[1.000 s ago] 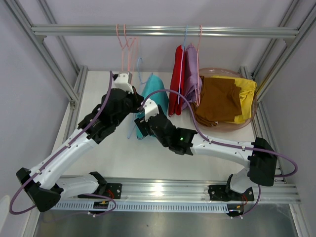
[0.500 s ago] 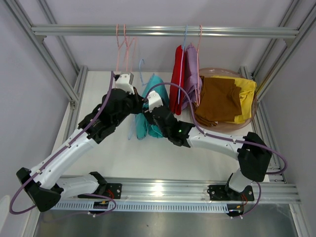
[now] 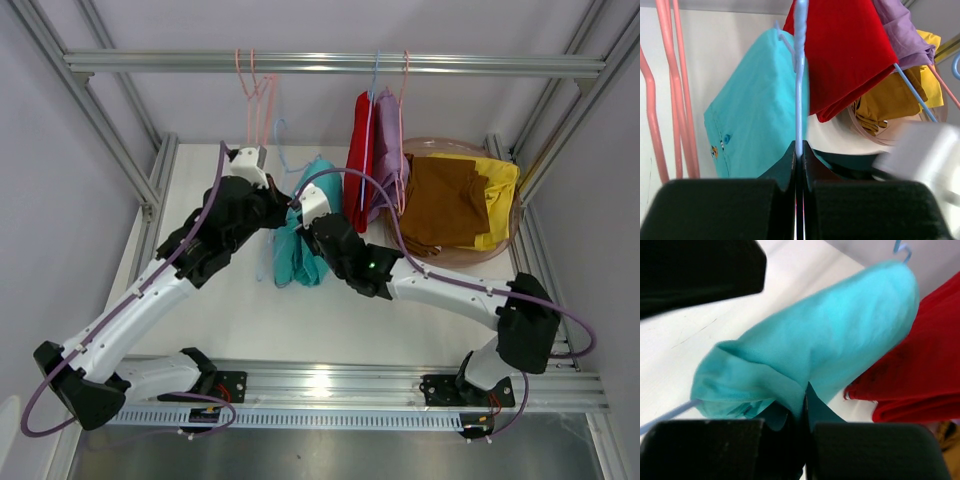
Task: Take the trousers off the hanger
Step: Remove the trousers from the hanger, then place the trousers in the bin.
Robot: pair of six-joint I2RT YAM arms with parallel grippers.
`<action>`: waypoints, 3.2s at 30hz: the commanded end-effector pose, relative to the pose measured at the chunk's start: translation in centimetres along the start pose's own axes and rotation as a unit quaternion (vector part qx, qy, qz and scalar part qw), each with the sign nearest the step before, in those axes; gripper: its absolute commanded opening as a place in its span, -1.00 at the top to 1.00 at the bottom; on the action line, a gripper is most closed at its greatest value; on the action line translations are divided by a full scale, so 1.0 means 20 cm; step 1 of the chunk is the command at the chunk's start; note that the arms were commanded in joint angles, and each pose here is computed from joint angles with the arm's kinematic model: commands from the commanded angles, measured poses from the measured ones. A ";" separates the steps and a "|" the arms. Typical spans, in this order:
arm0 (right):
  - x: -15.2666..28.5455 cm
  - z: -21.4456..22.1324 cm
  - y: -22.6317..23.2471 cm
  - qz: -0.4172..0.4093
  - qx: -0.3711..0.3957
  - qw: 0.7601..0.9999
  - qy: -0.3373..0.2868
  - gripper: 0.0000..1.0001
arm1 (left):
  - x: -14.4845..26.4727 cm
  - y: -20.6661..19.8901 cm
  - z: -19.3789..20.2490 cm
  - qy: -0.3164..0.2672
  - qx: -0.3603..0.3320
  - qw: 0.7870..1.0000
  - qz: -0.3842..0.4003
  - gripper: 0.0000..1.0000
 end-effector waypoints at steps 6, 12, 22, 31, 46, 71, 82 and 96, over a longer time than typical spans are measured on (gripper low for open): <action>0.53 -0.54 -0.40 0.106 -0.037 0.987 -0.111 1.00 | -0.07 0.01 -0.05 -0.009 0.025 1.000 -0.005 0.99; 0.75 -0.68 -0.62 0.169 -0.029 0.977 -0.124 1.00 | -0.11 0.02 -0.02 -0.001 0.019 1.000 -0.018 0.99; 1.14 -0.60 -0.89 0.259 -0.049 0.958 -0.118 1.00 | -0.12 0.02 -0.02 0.004 0.016 1.000 -0.016 0.99; 1.46 -0.43 -1.11 0.315 -0.081 0.941 -0.099 1.00 | -0.13 0.02 -0.02 0.007 0.011 1.000 -0.015 0.99; 1.62 -0.14 -1.20 0.408 -0.100 0.907 -0.044 1.00 | -0.15 0.01 0.02 0.028 0.006 1.000 -0.013 0.99; 0.47 0.14 -1.65 0.476 -0.213 0.852 0.049 1.00 | -0.11 -0.08 0.03 0.052 -0.012 0.998 0.027 0.99; -0.03 0.38 -1.80 0.486 -0.218 0.839 0.109 1.00 | -0.10 -0.09 0.03 0.060 -0.012 0.997 0.039 0.99; -0.16 0.47 -1.98 0.458 -0.254 0.841 0.133 -0.99 | -0.11 -0.10 0.04 0.072 -0.014 0.996 0.046 0.99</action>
Point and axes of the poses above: each gripper's point midway between its finger pads, its own x axis back along the fingers, its own y axis along the line the jaws close on, z = x × y, the point moved 9 cm from there along x, back along the fingers, and after that the axes turned 15 degrees about x, right-handed, at the moved point
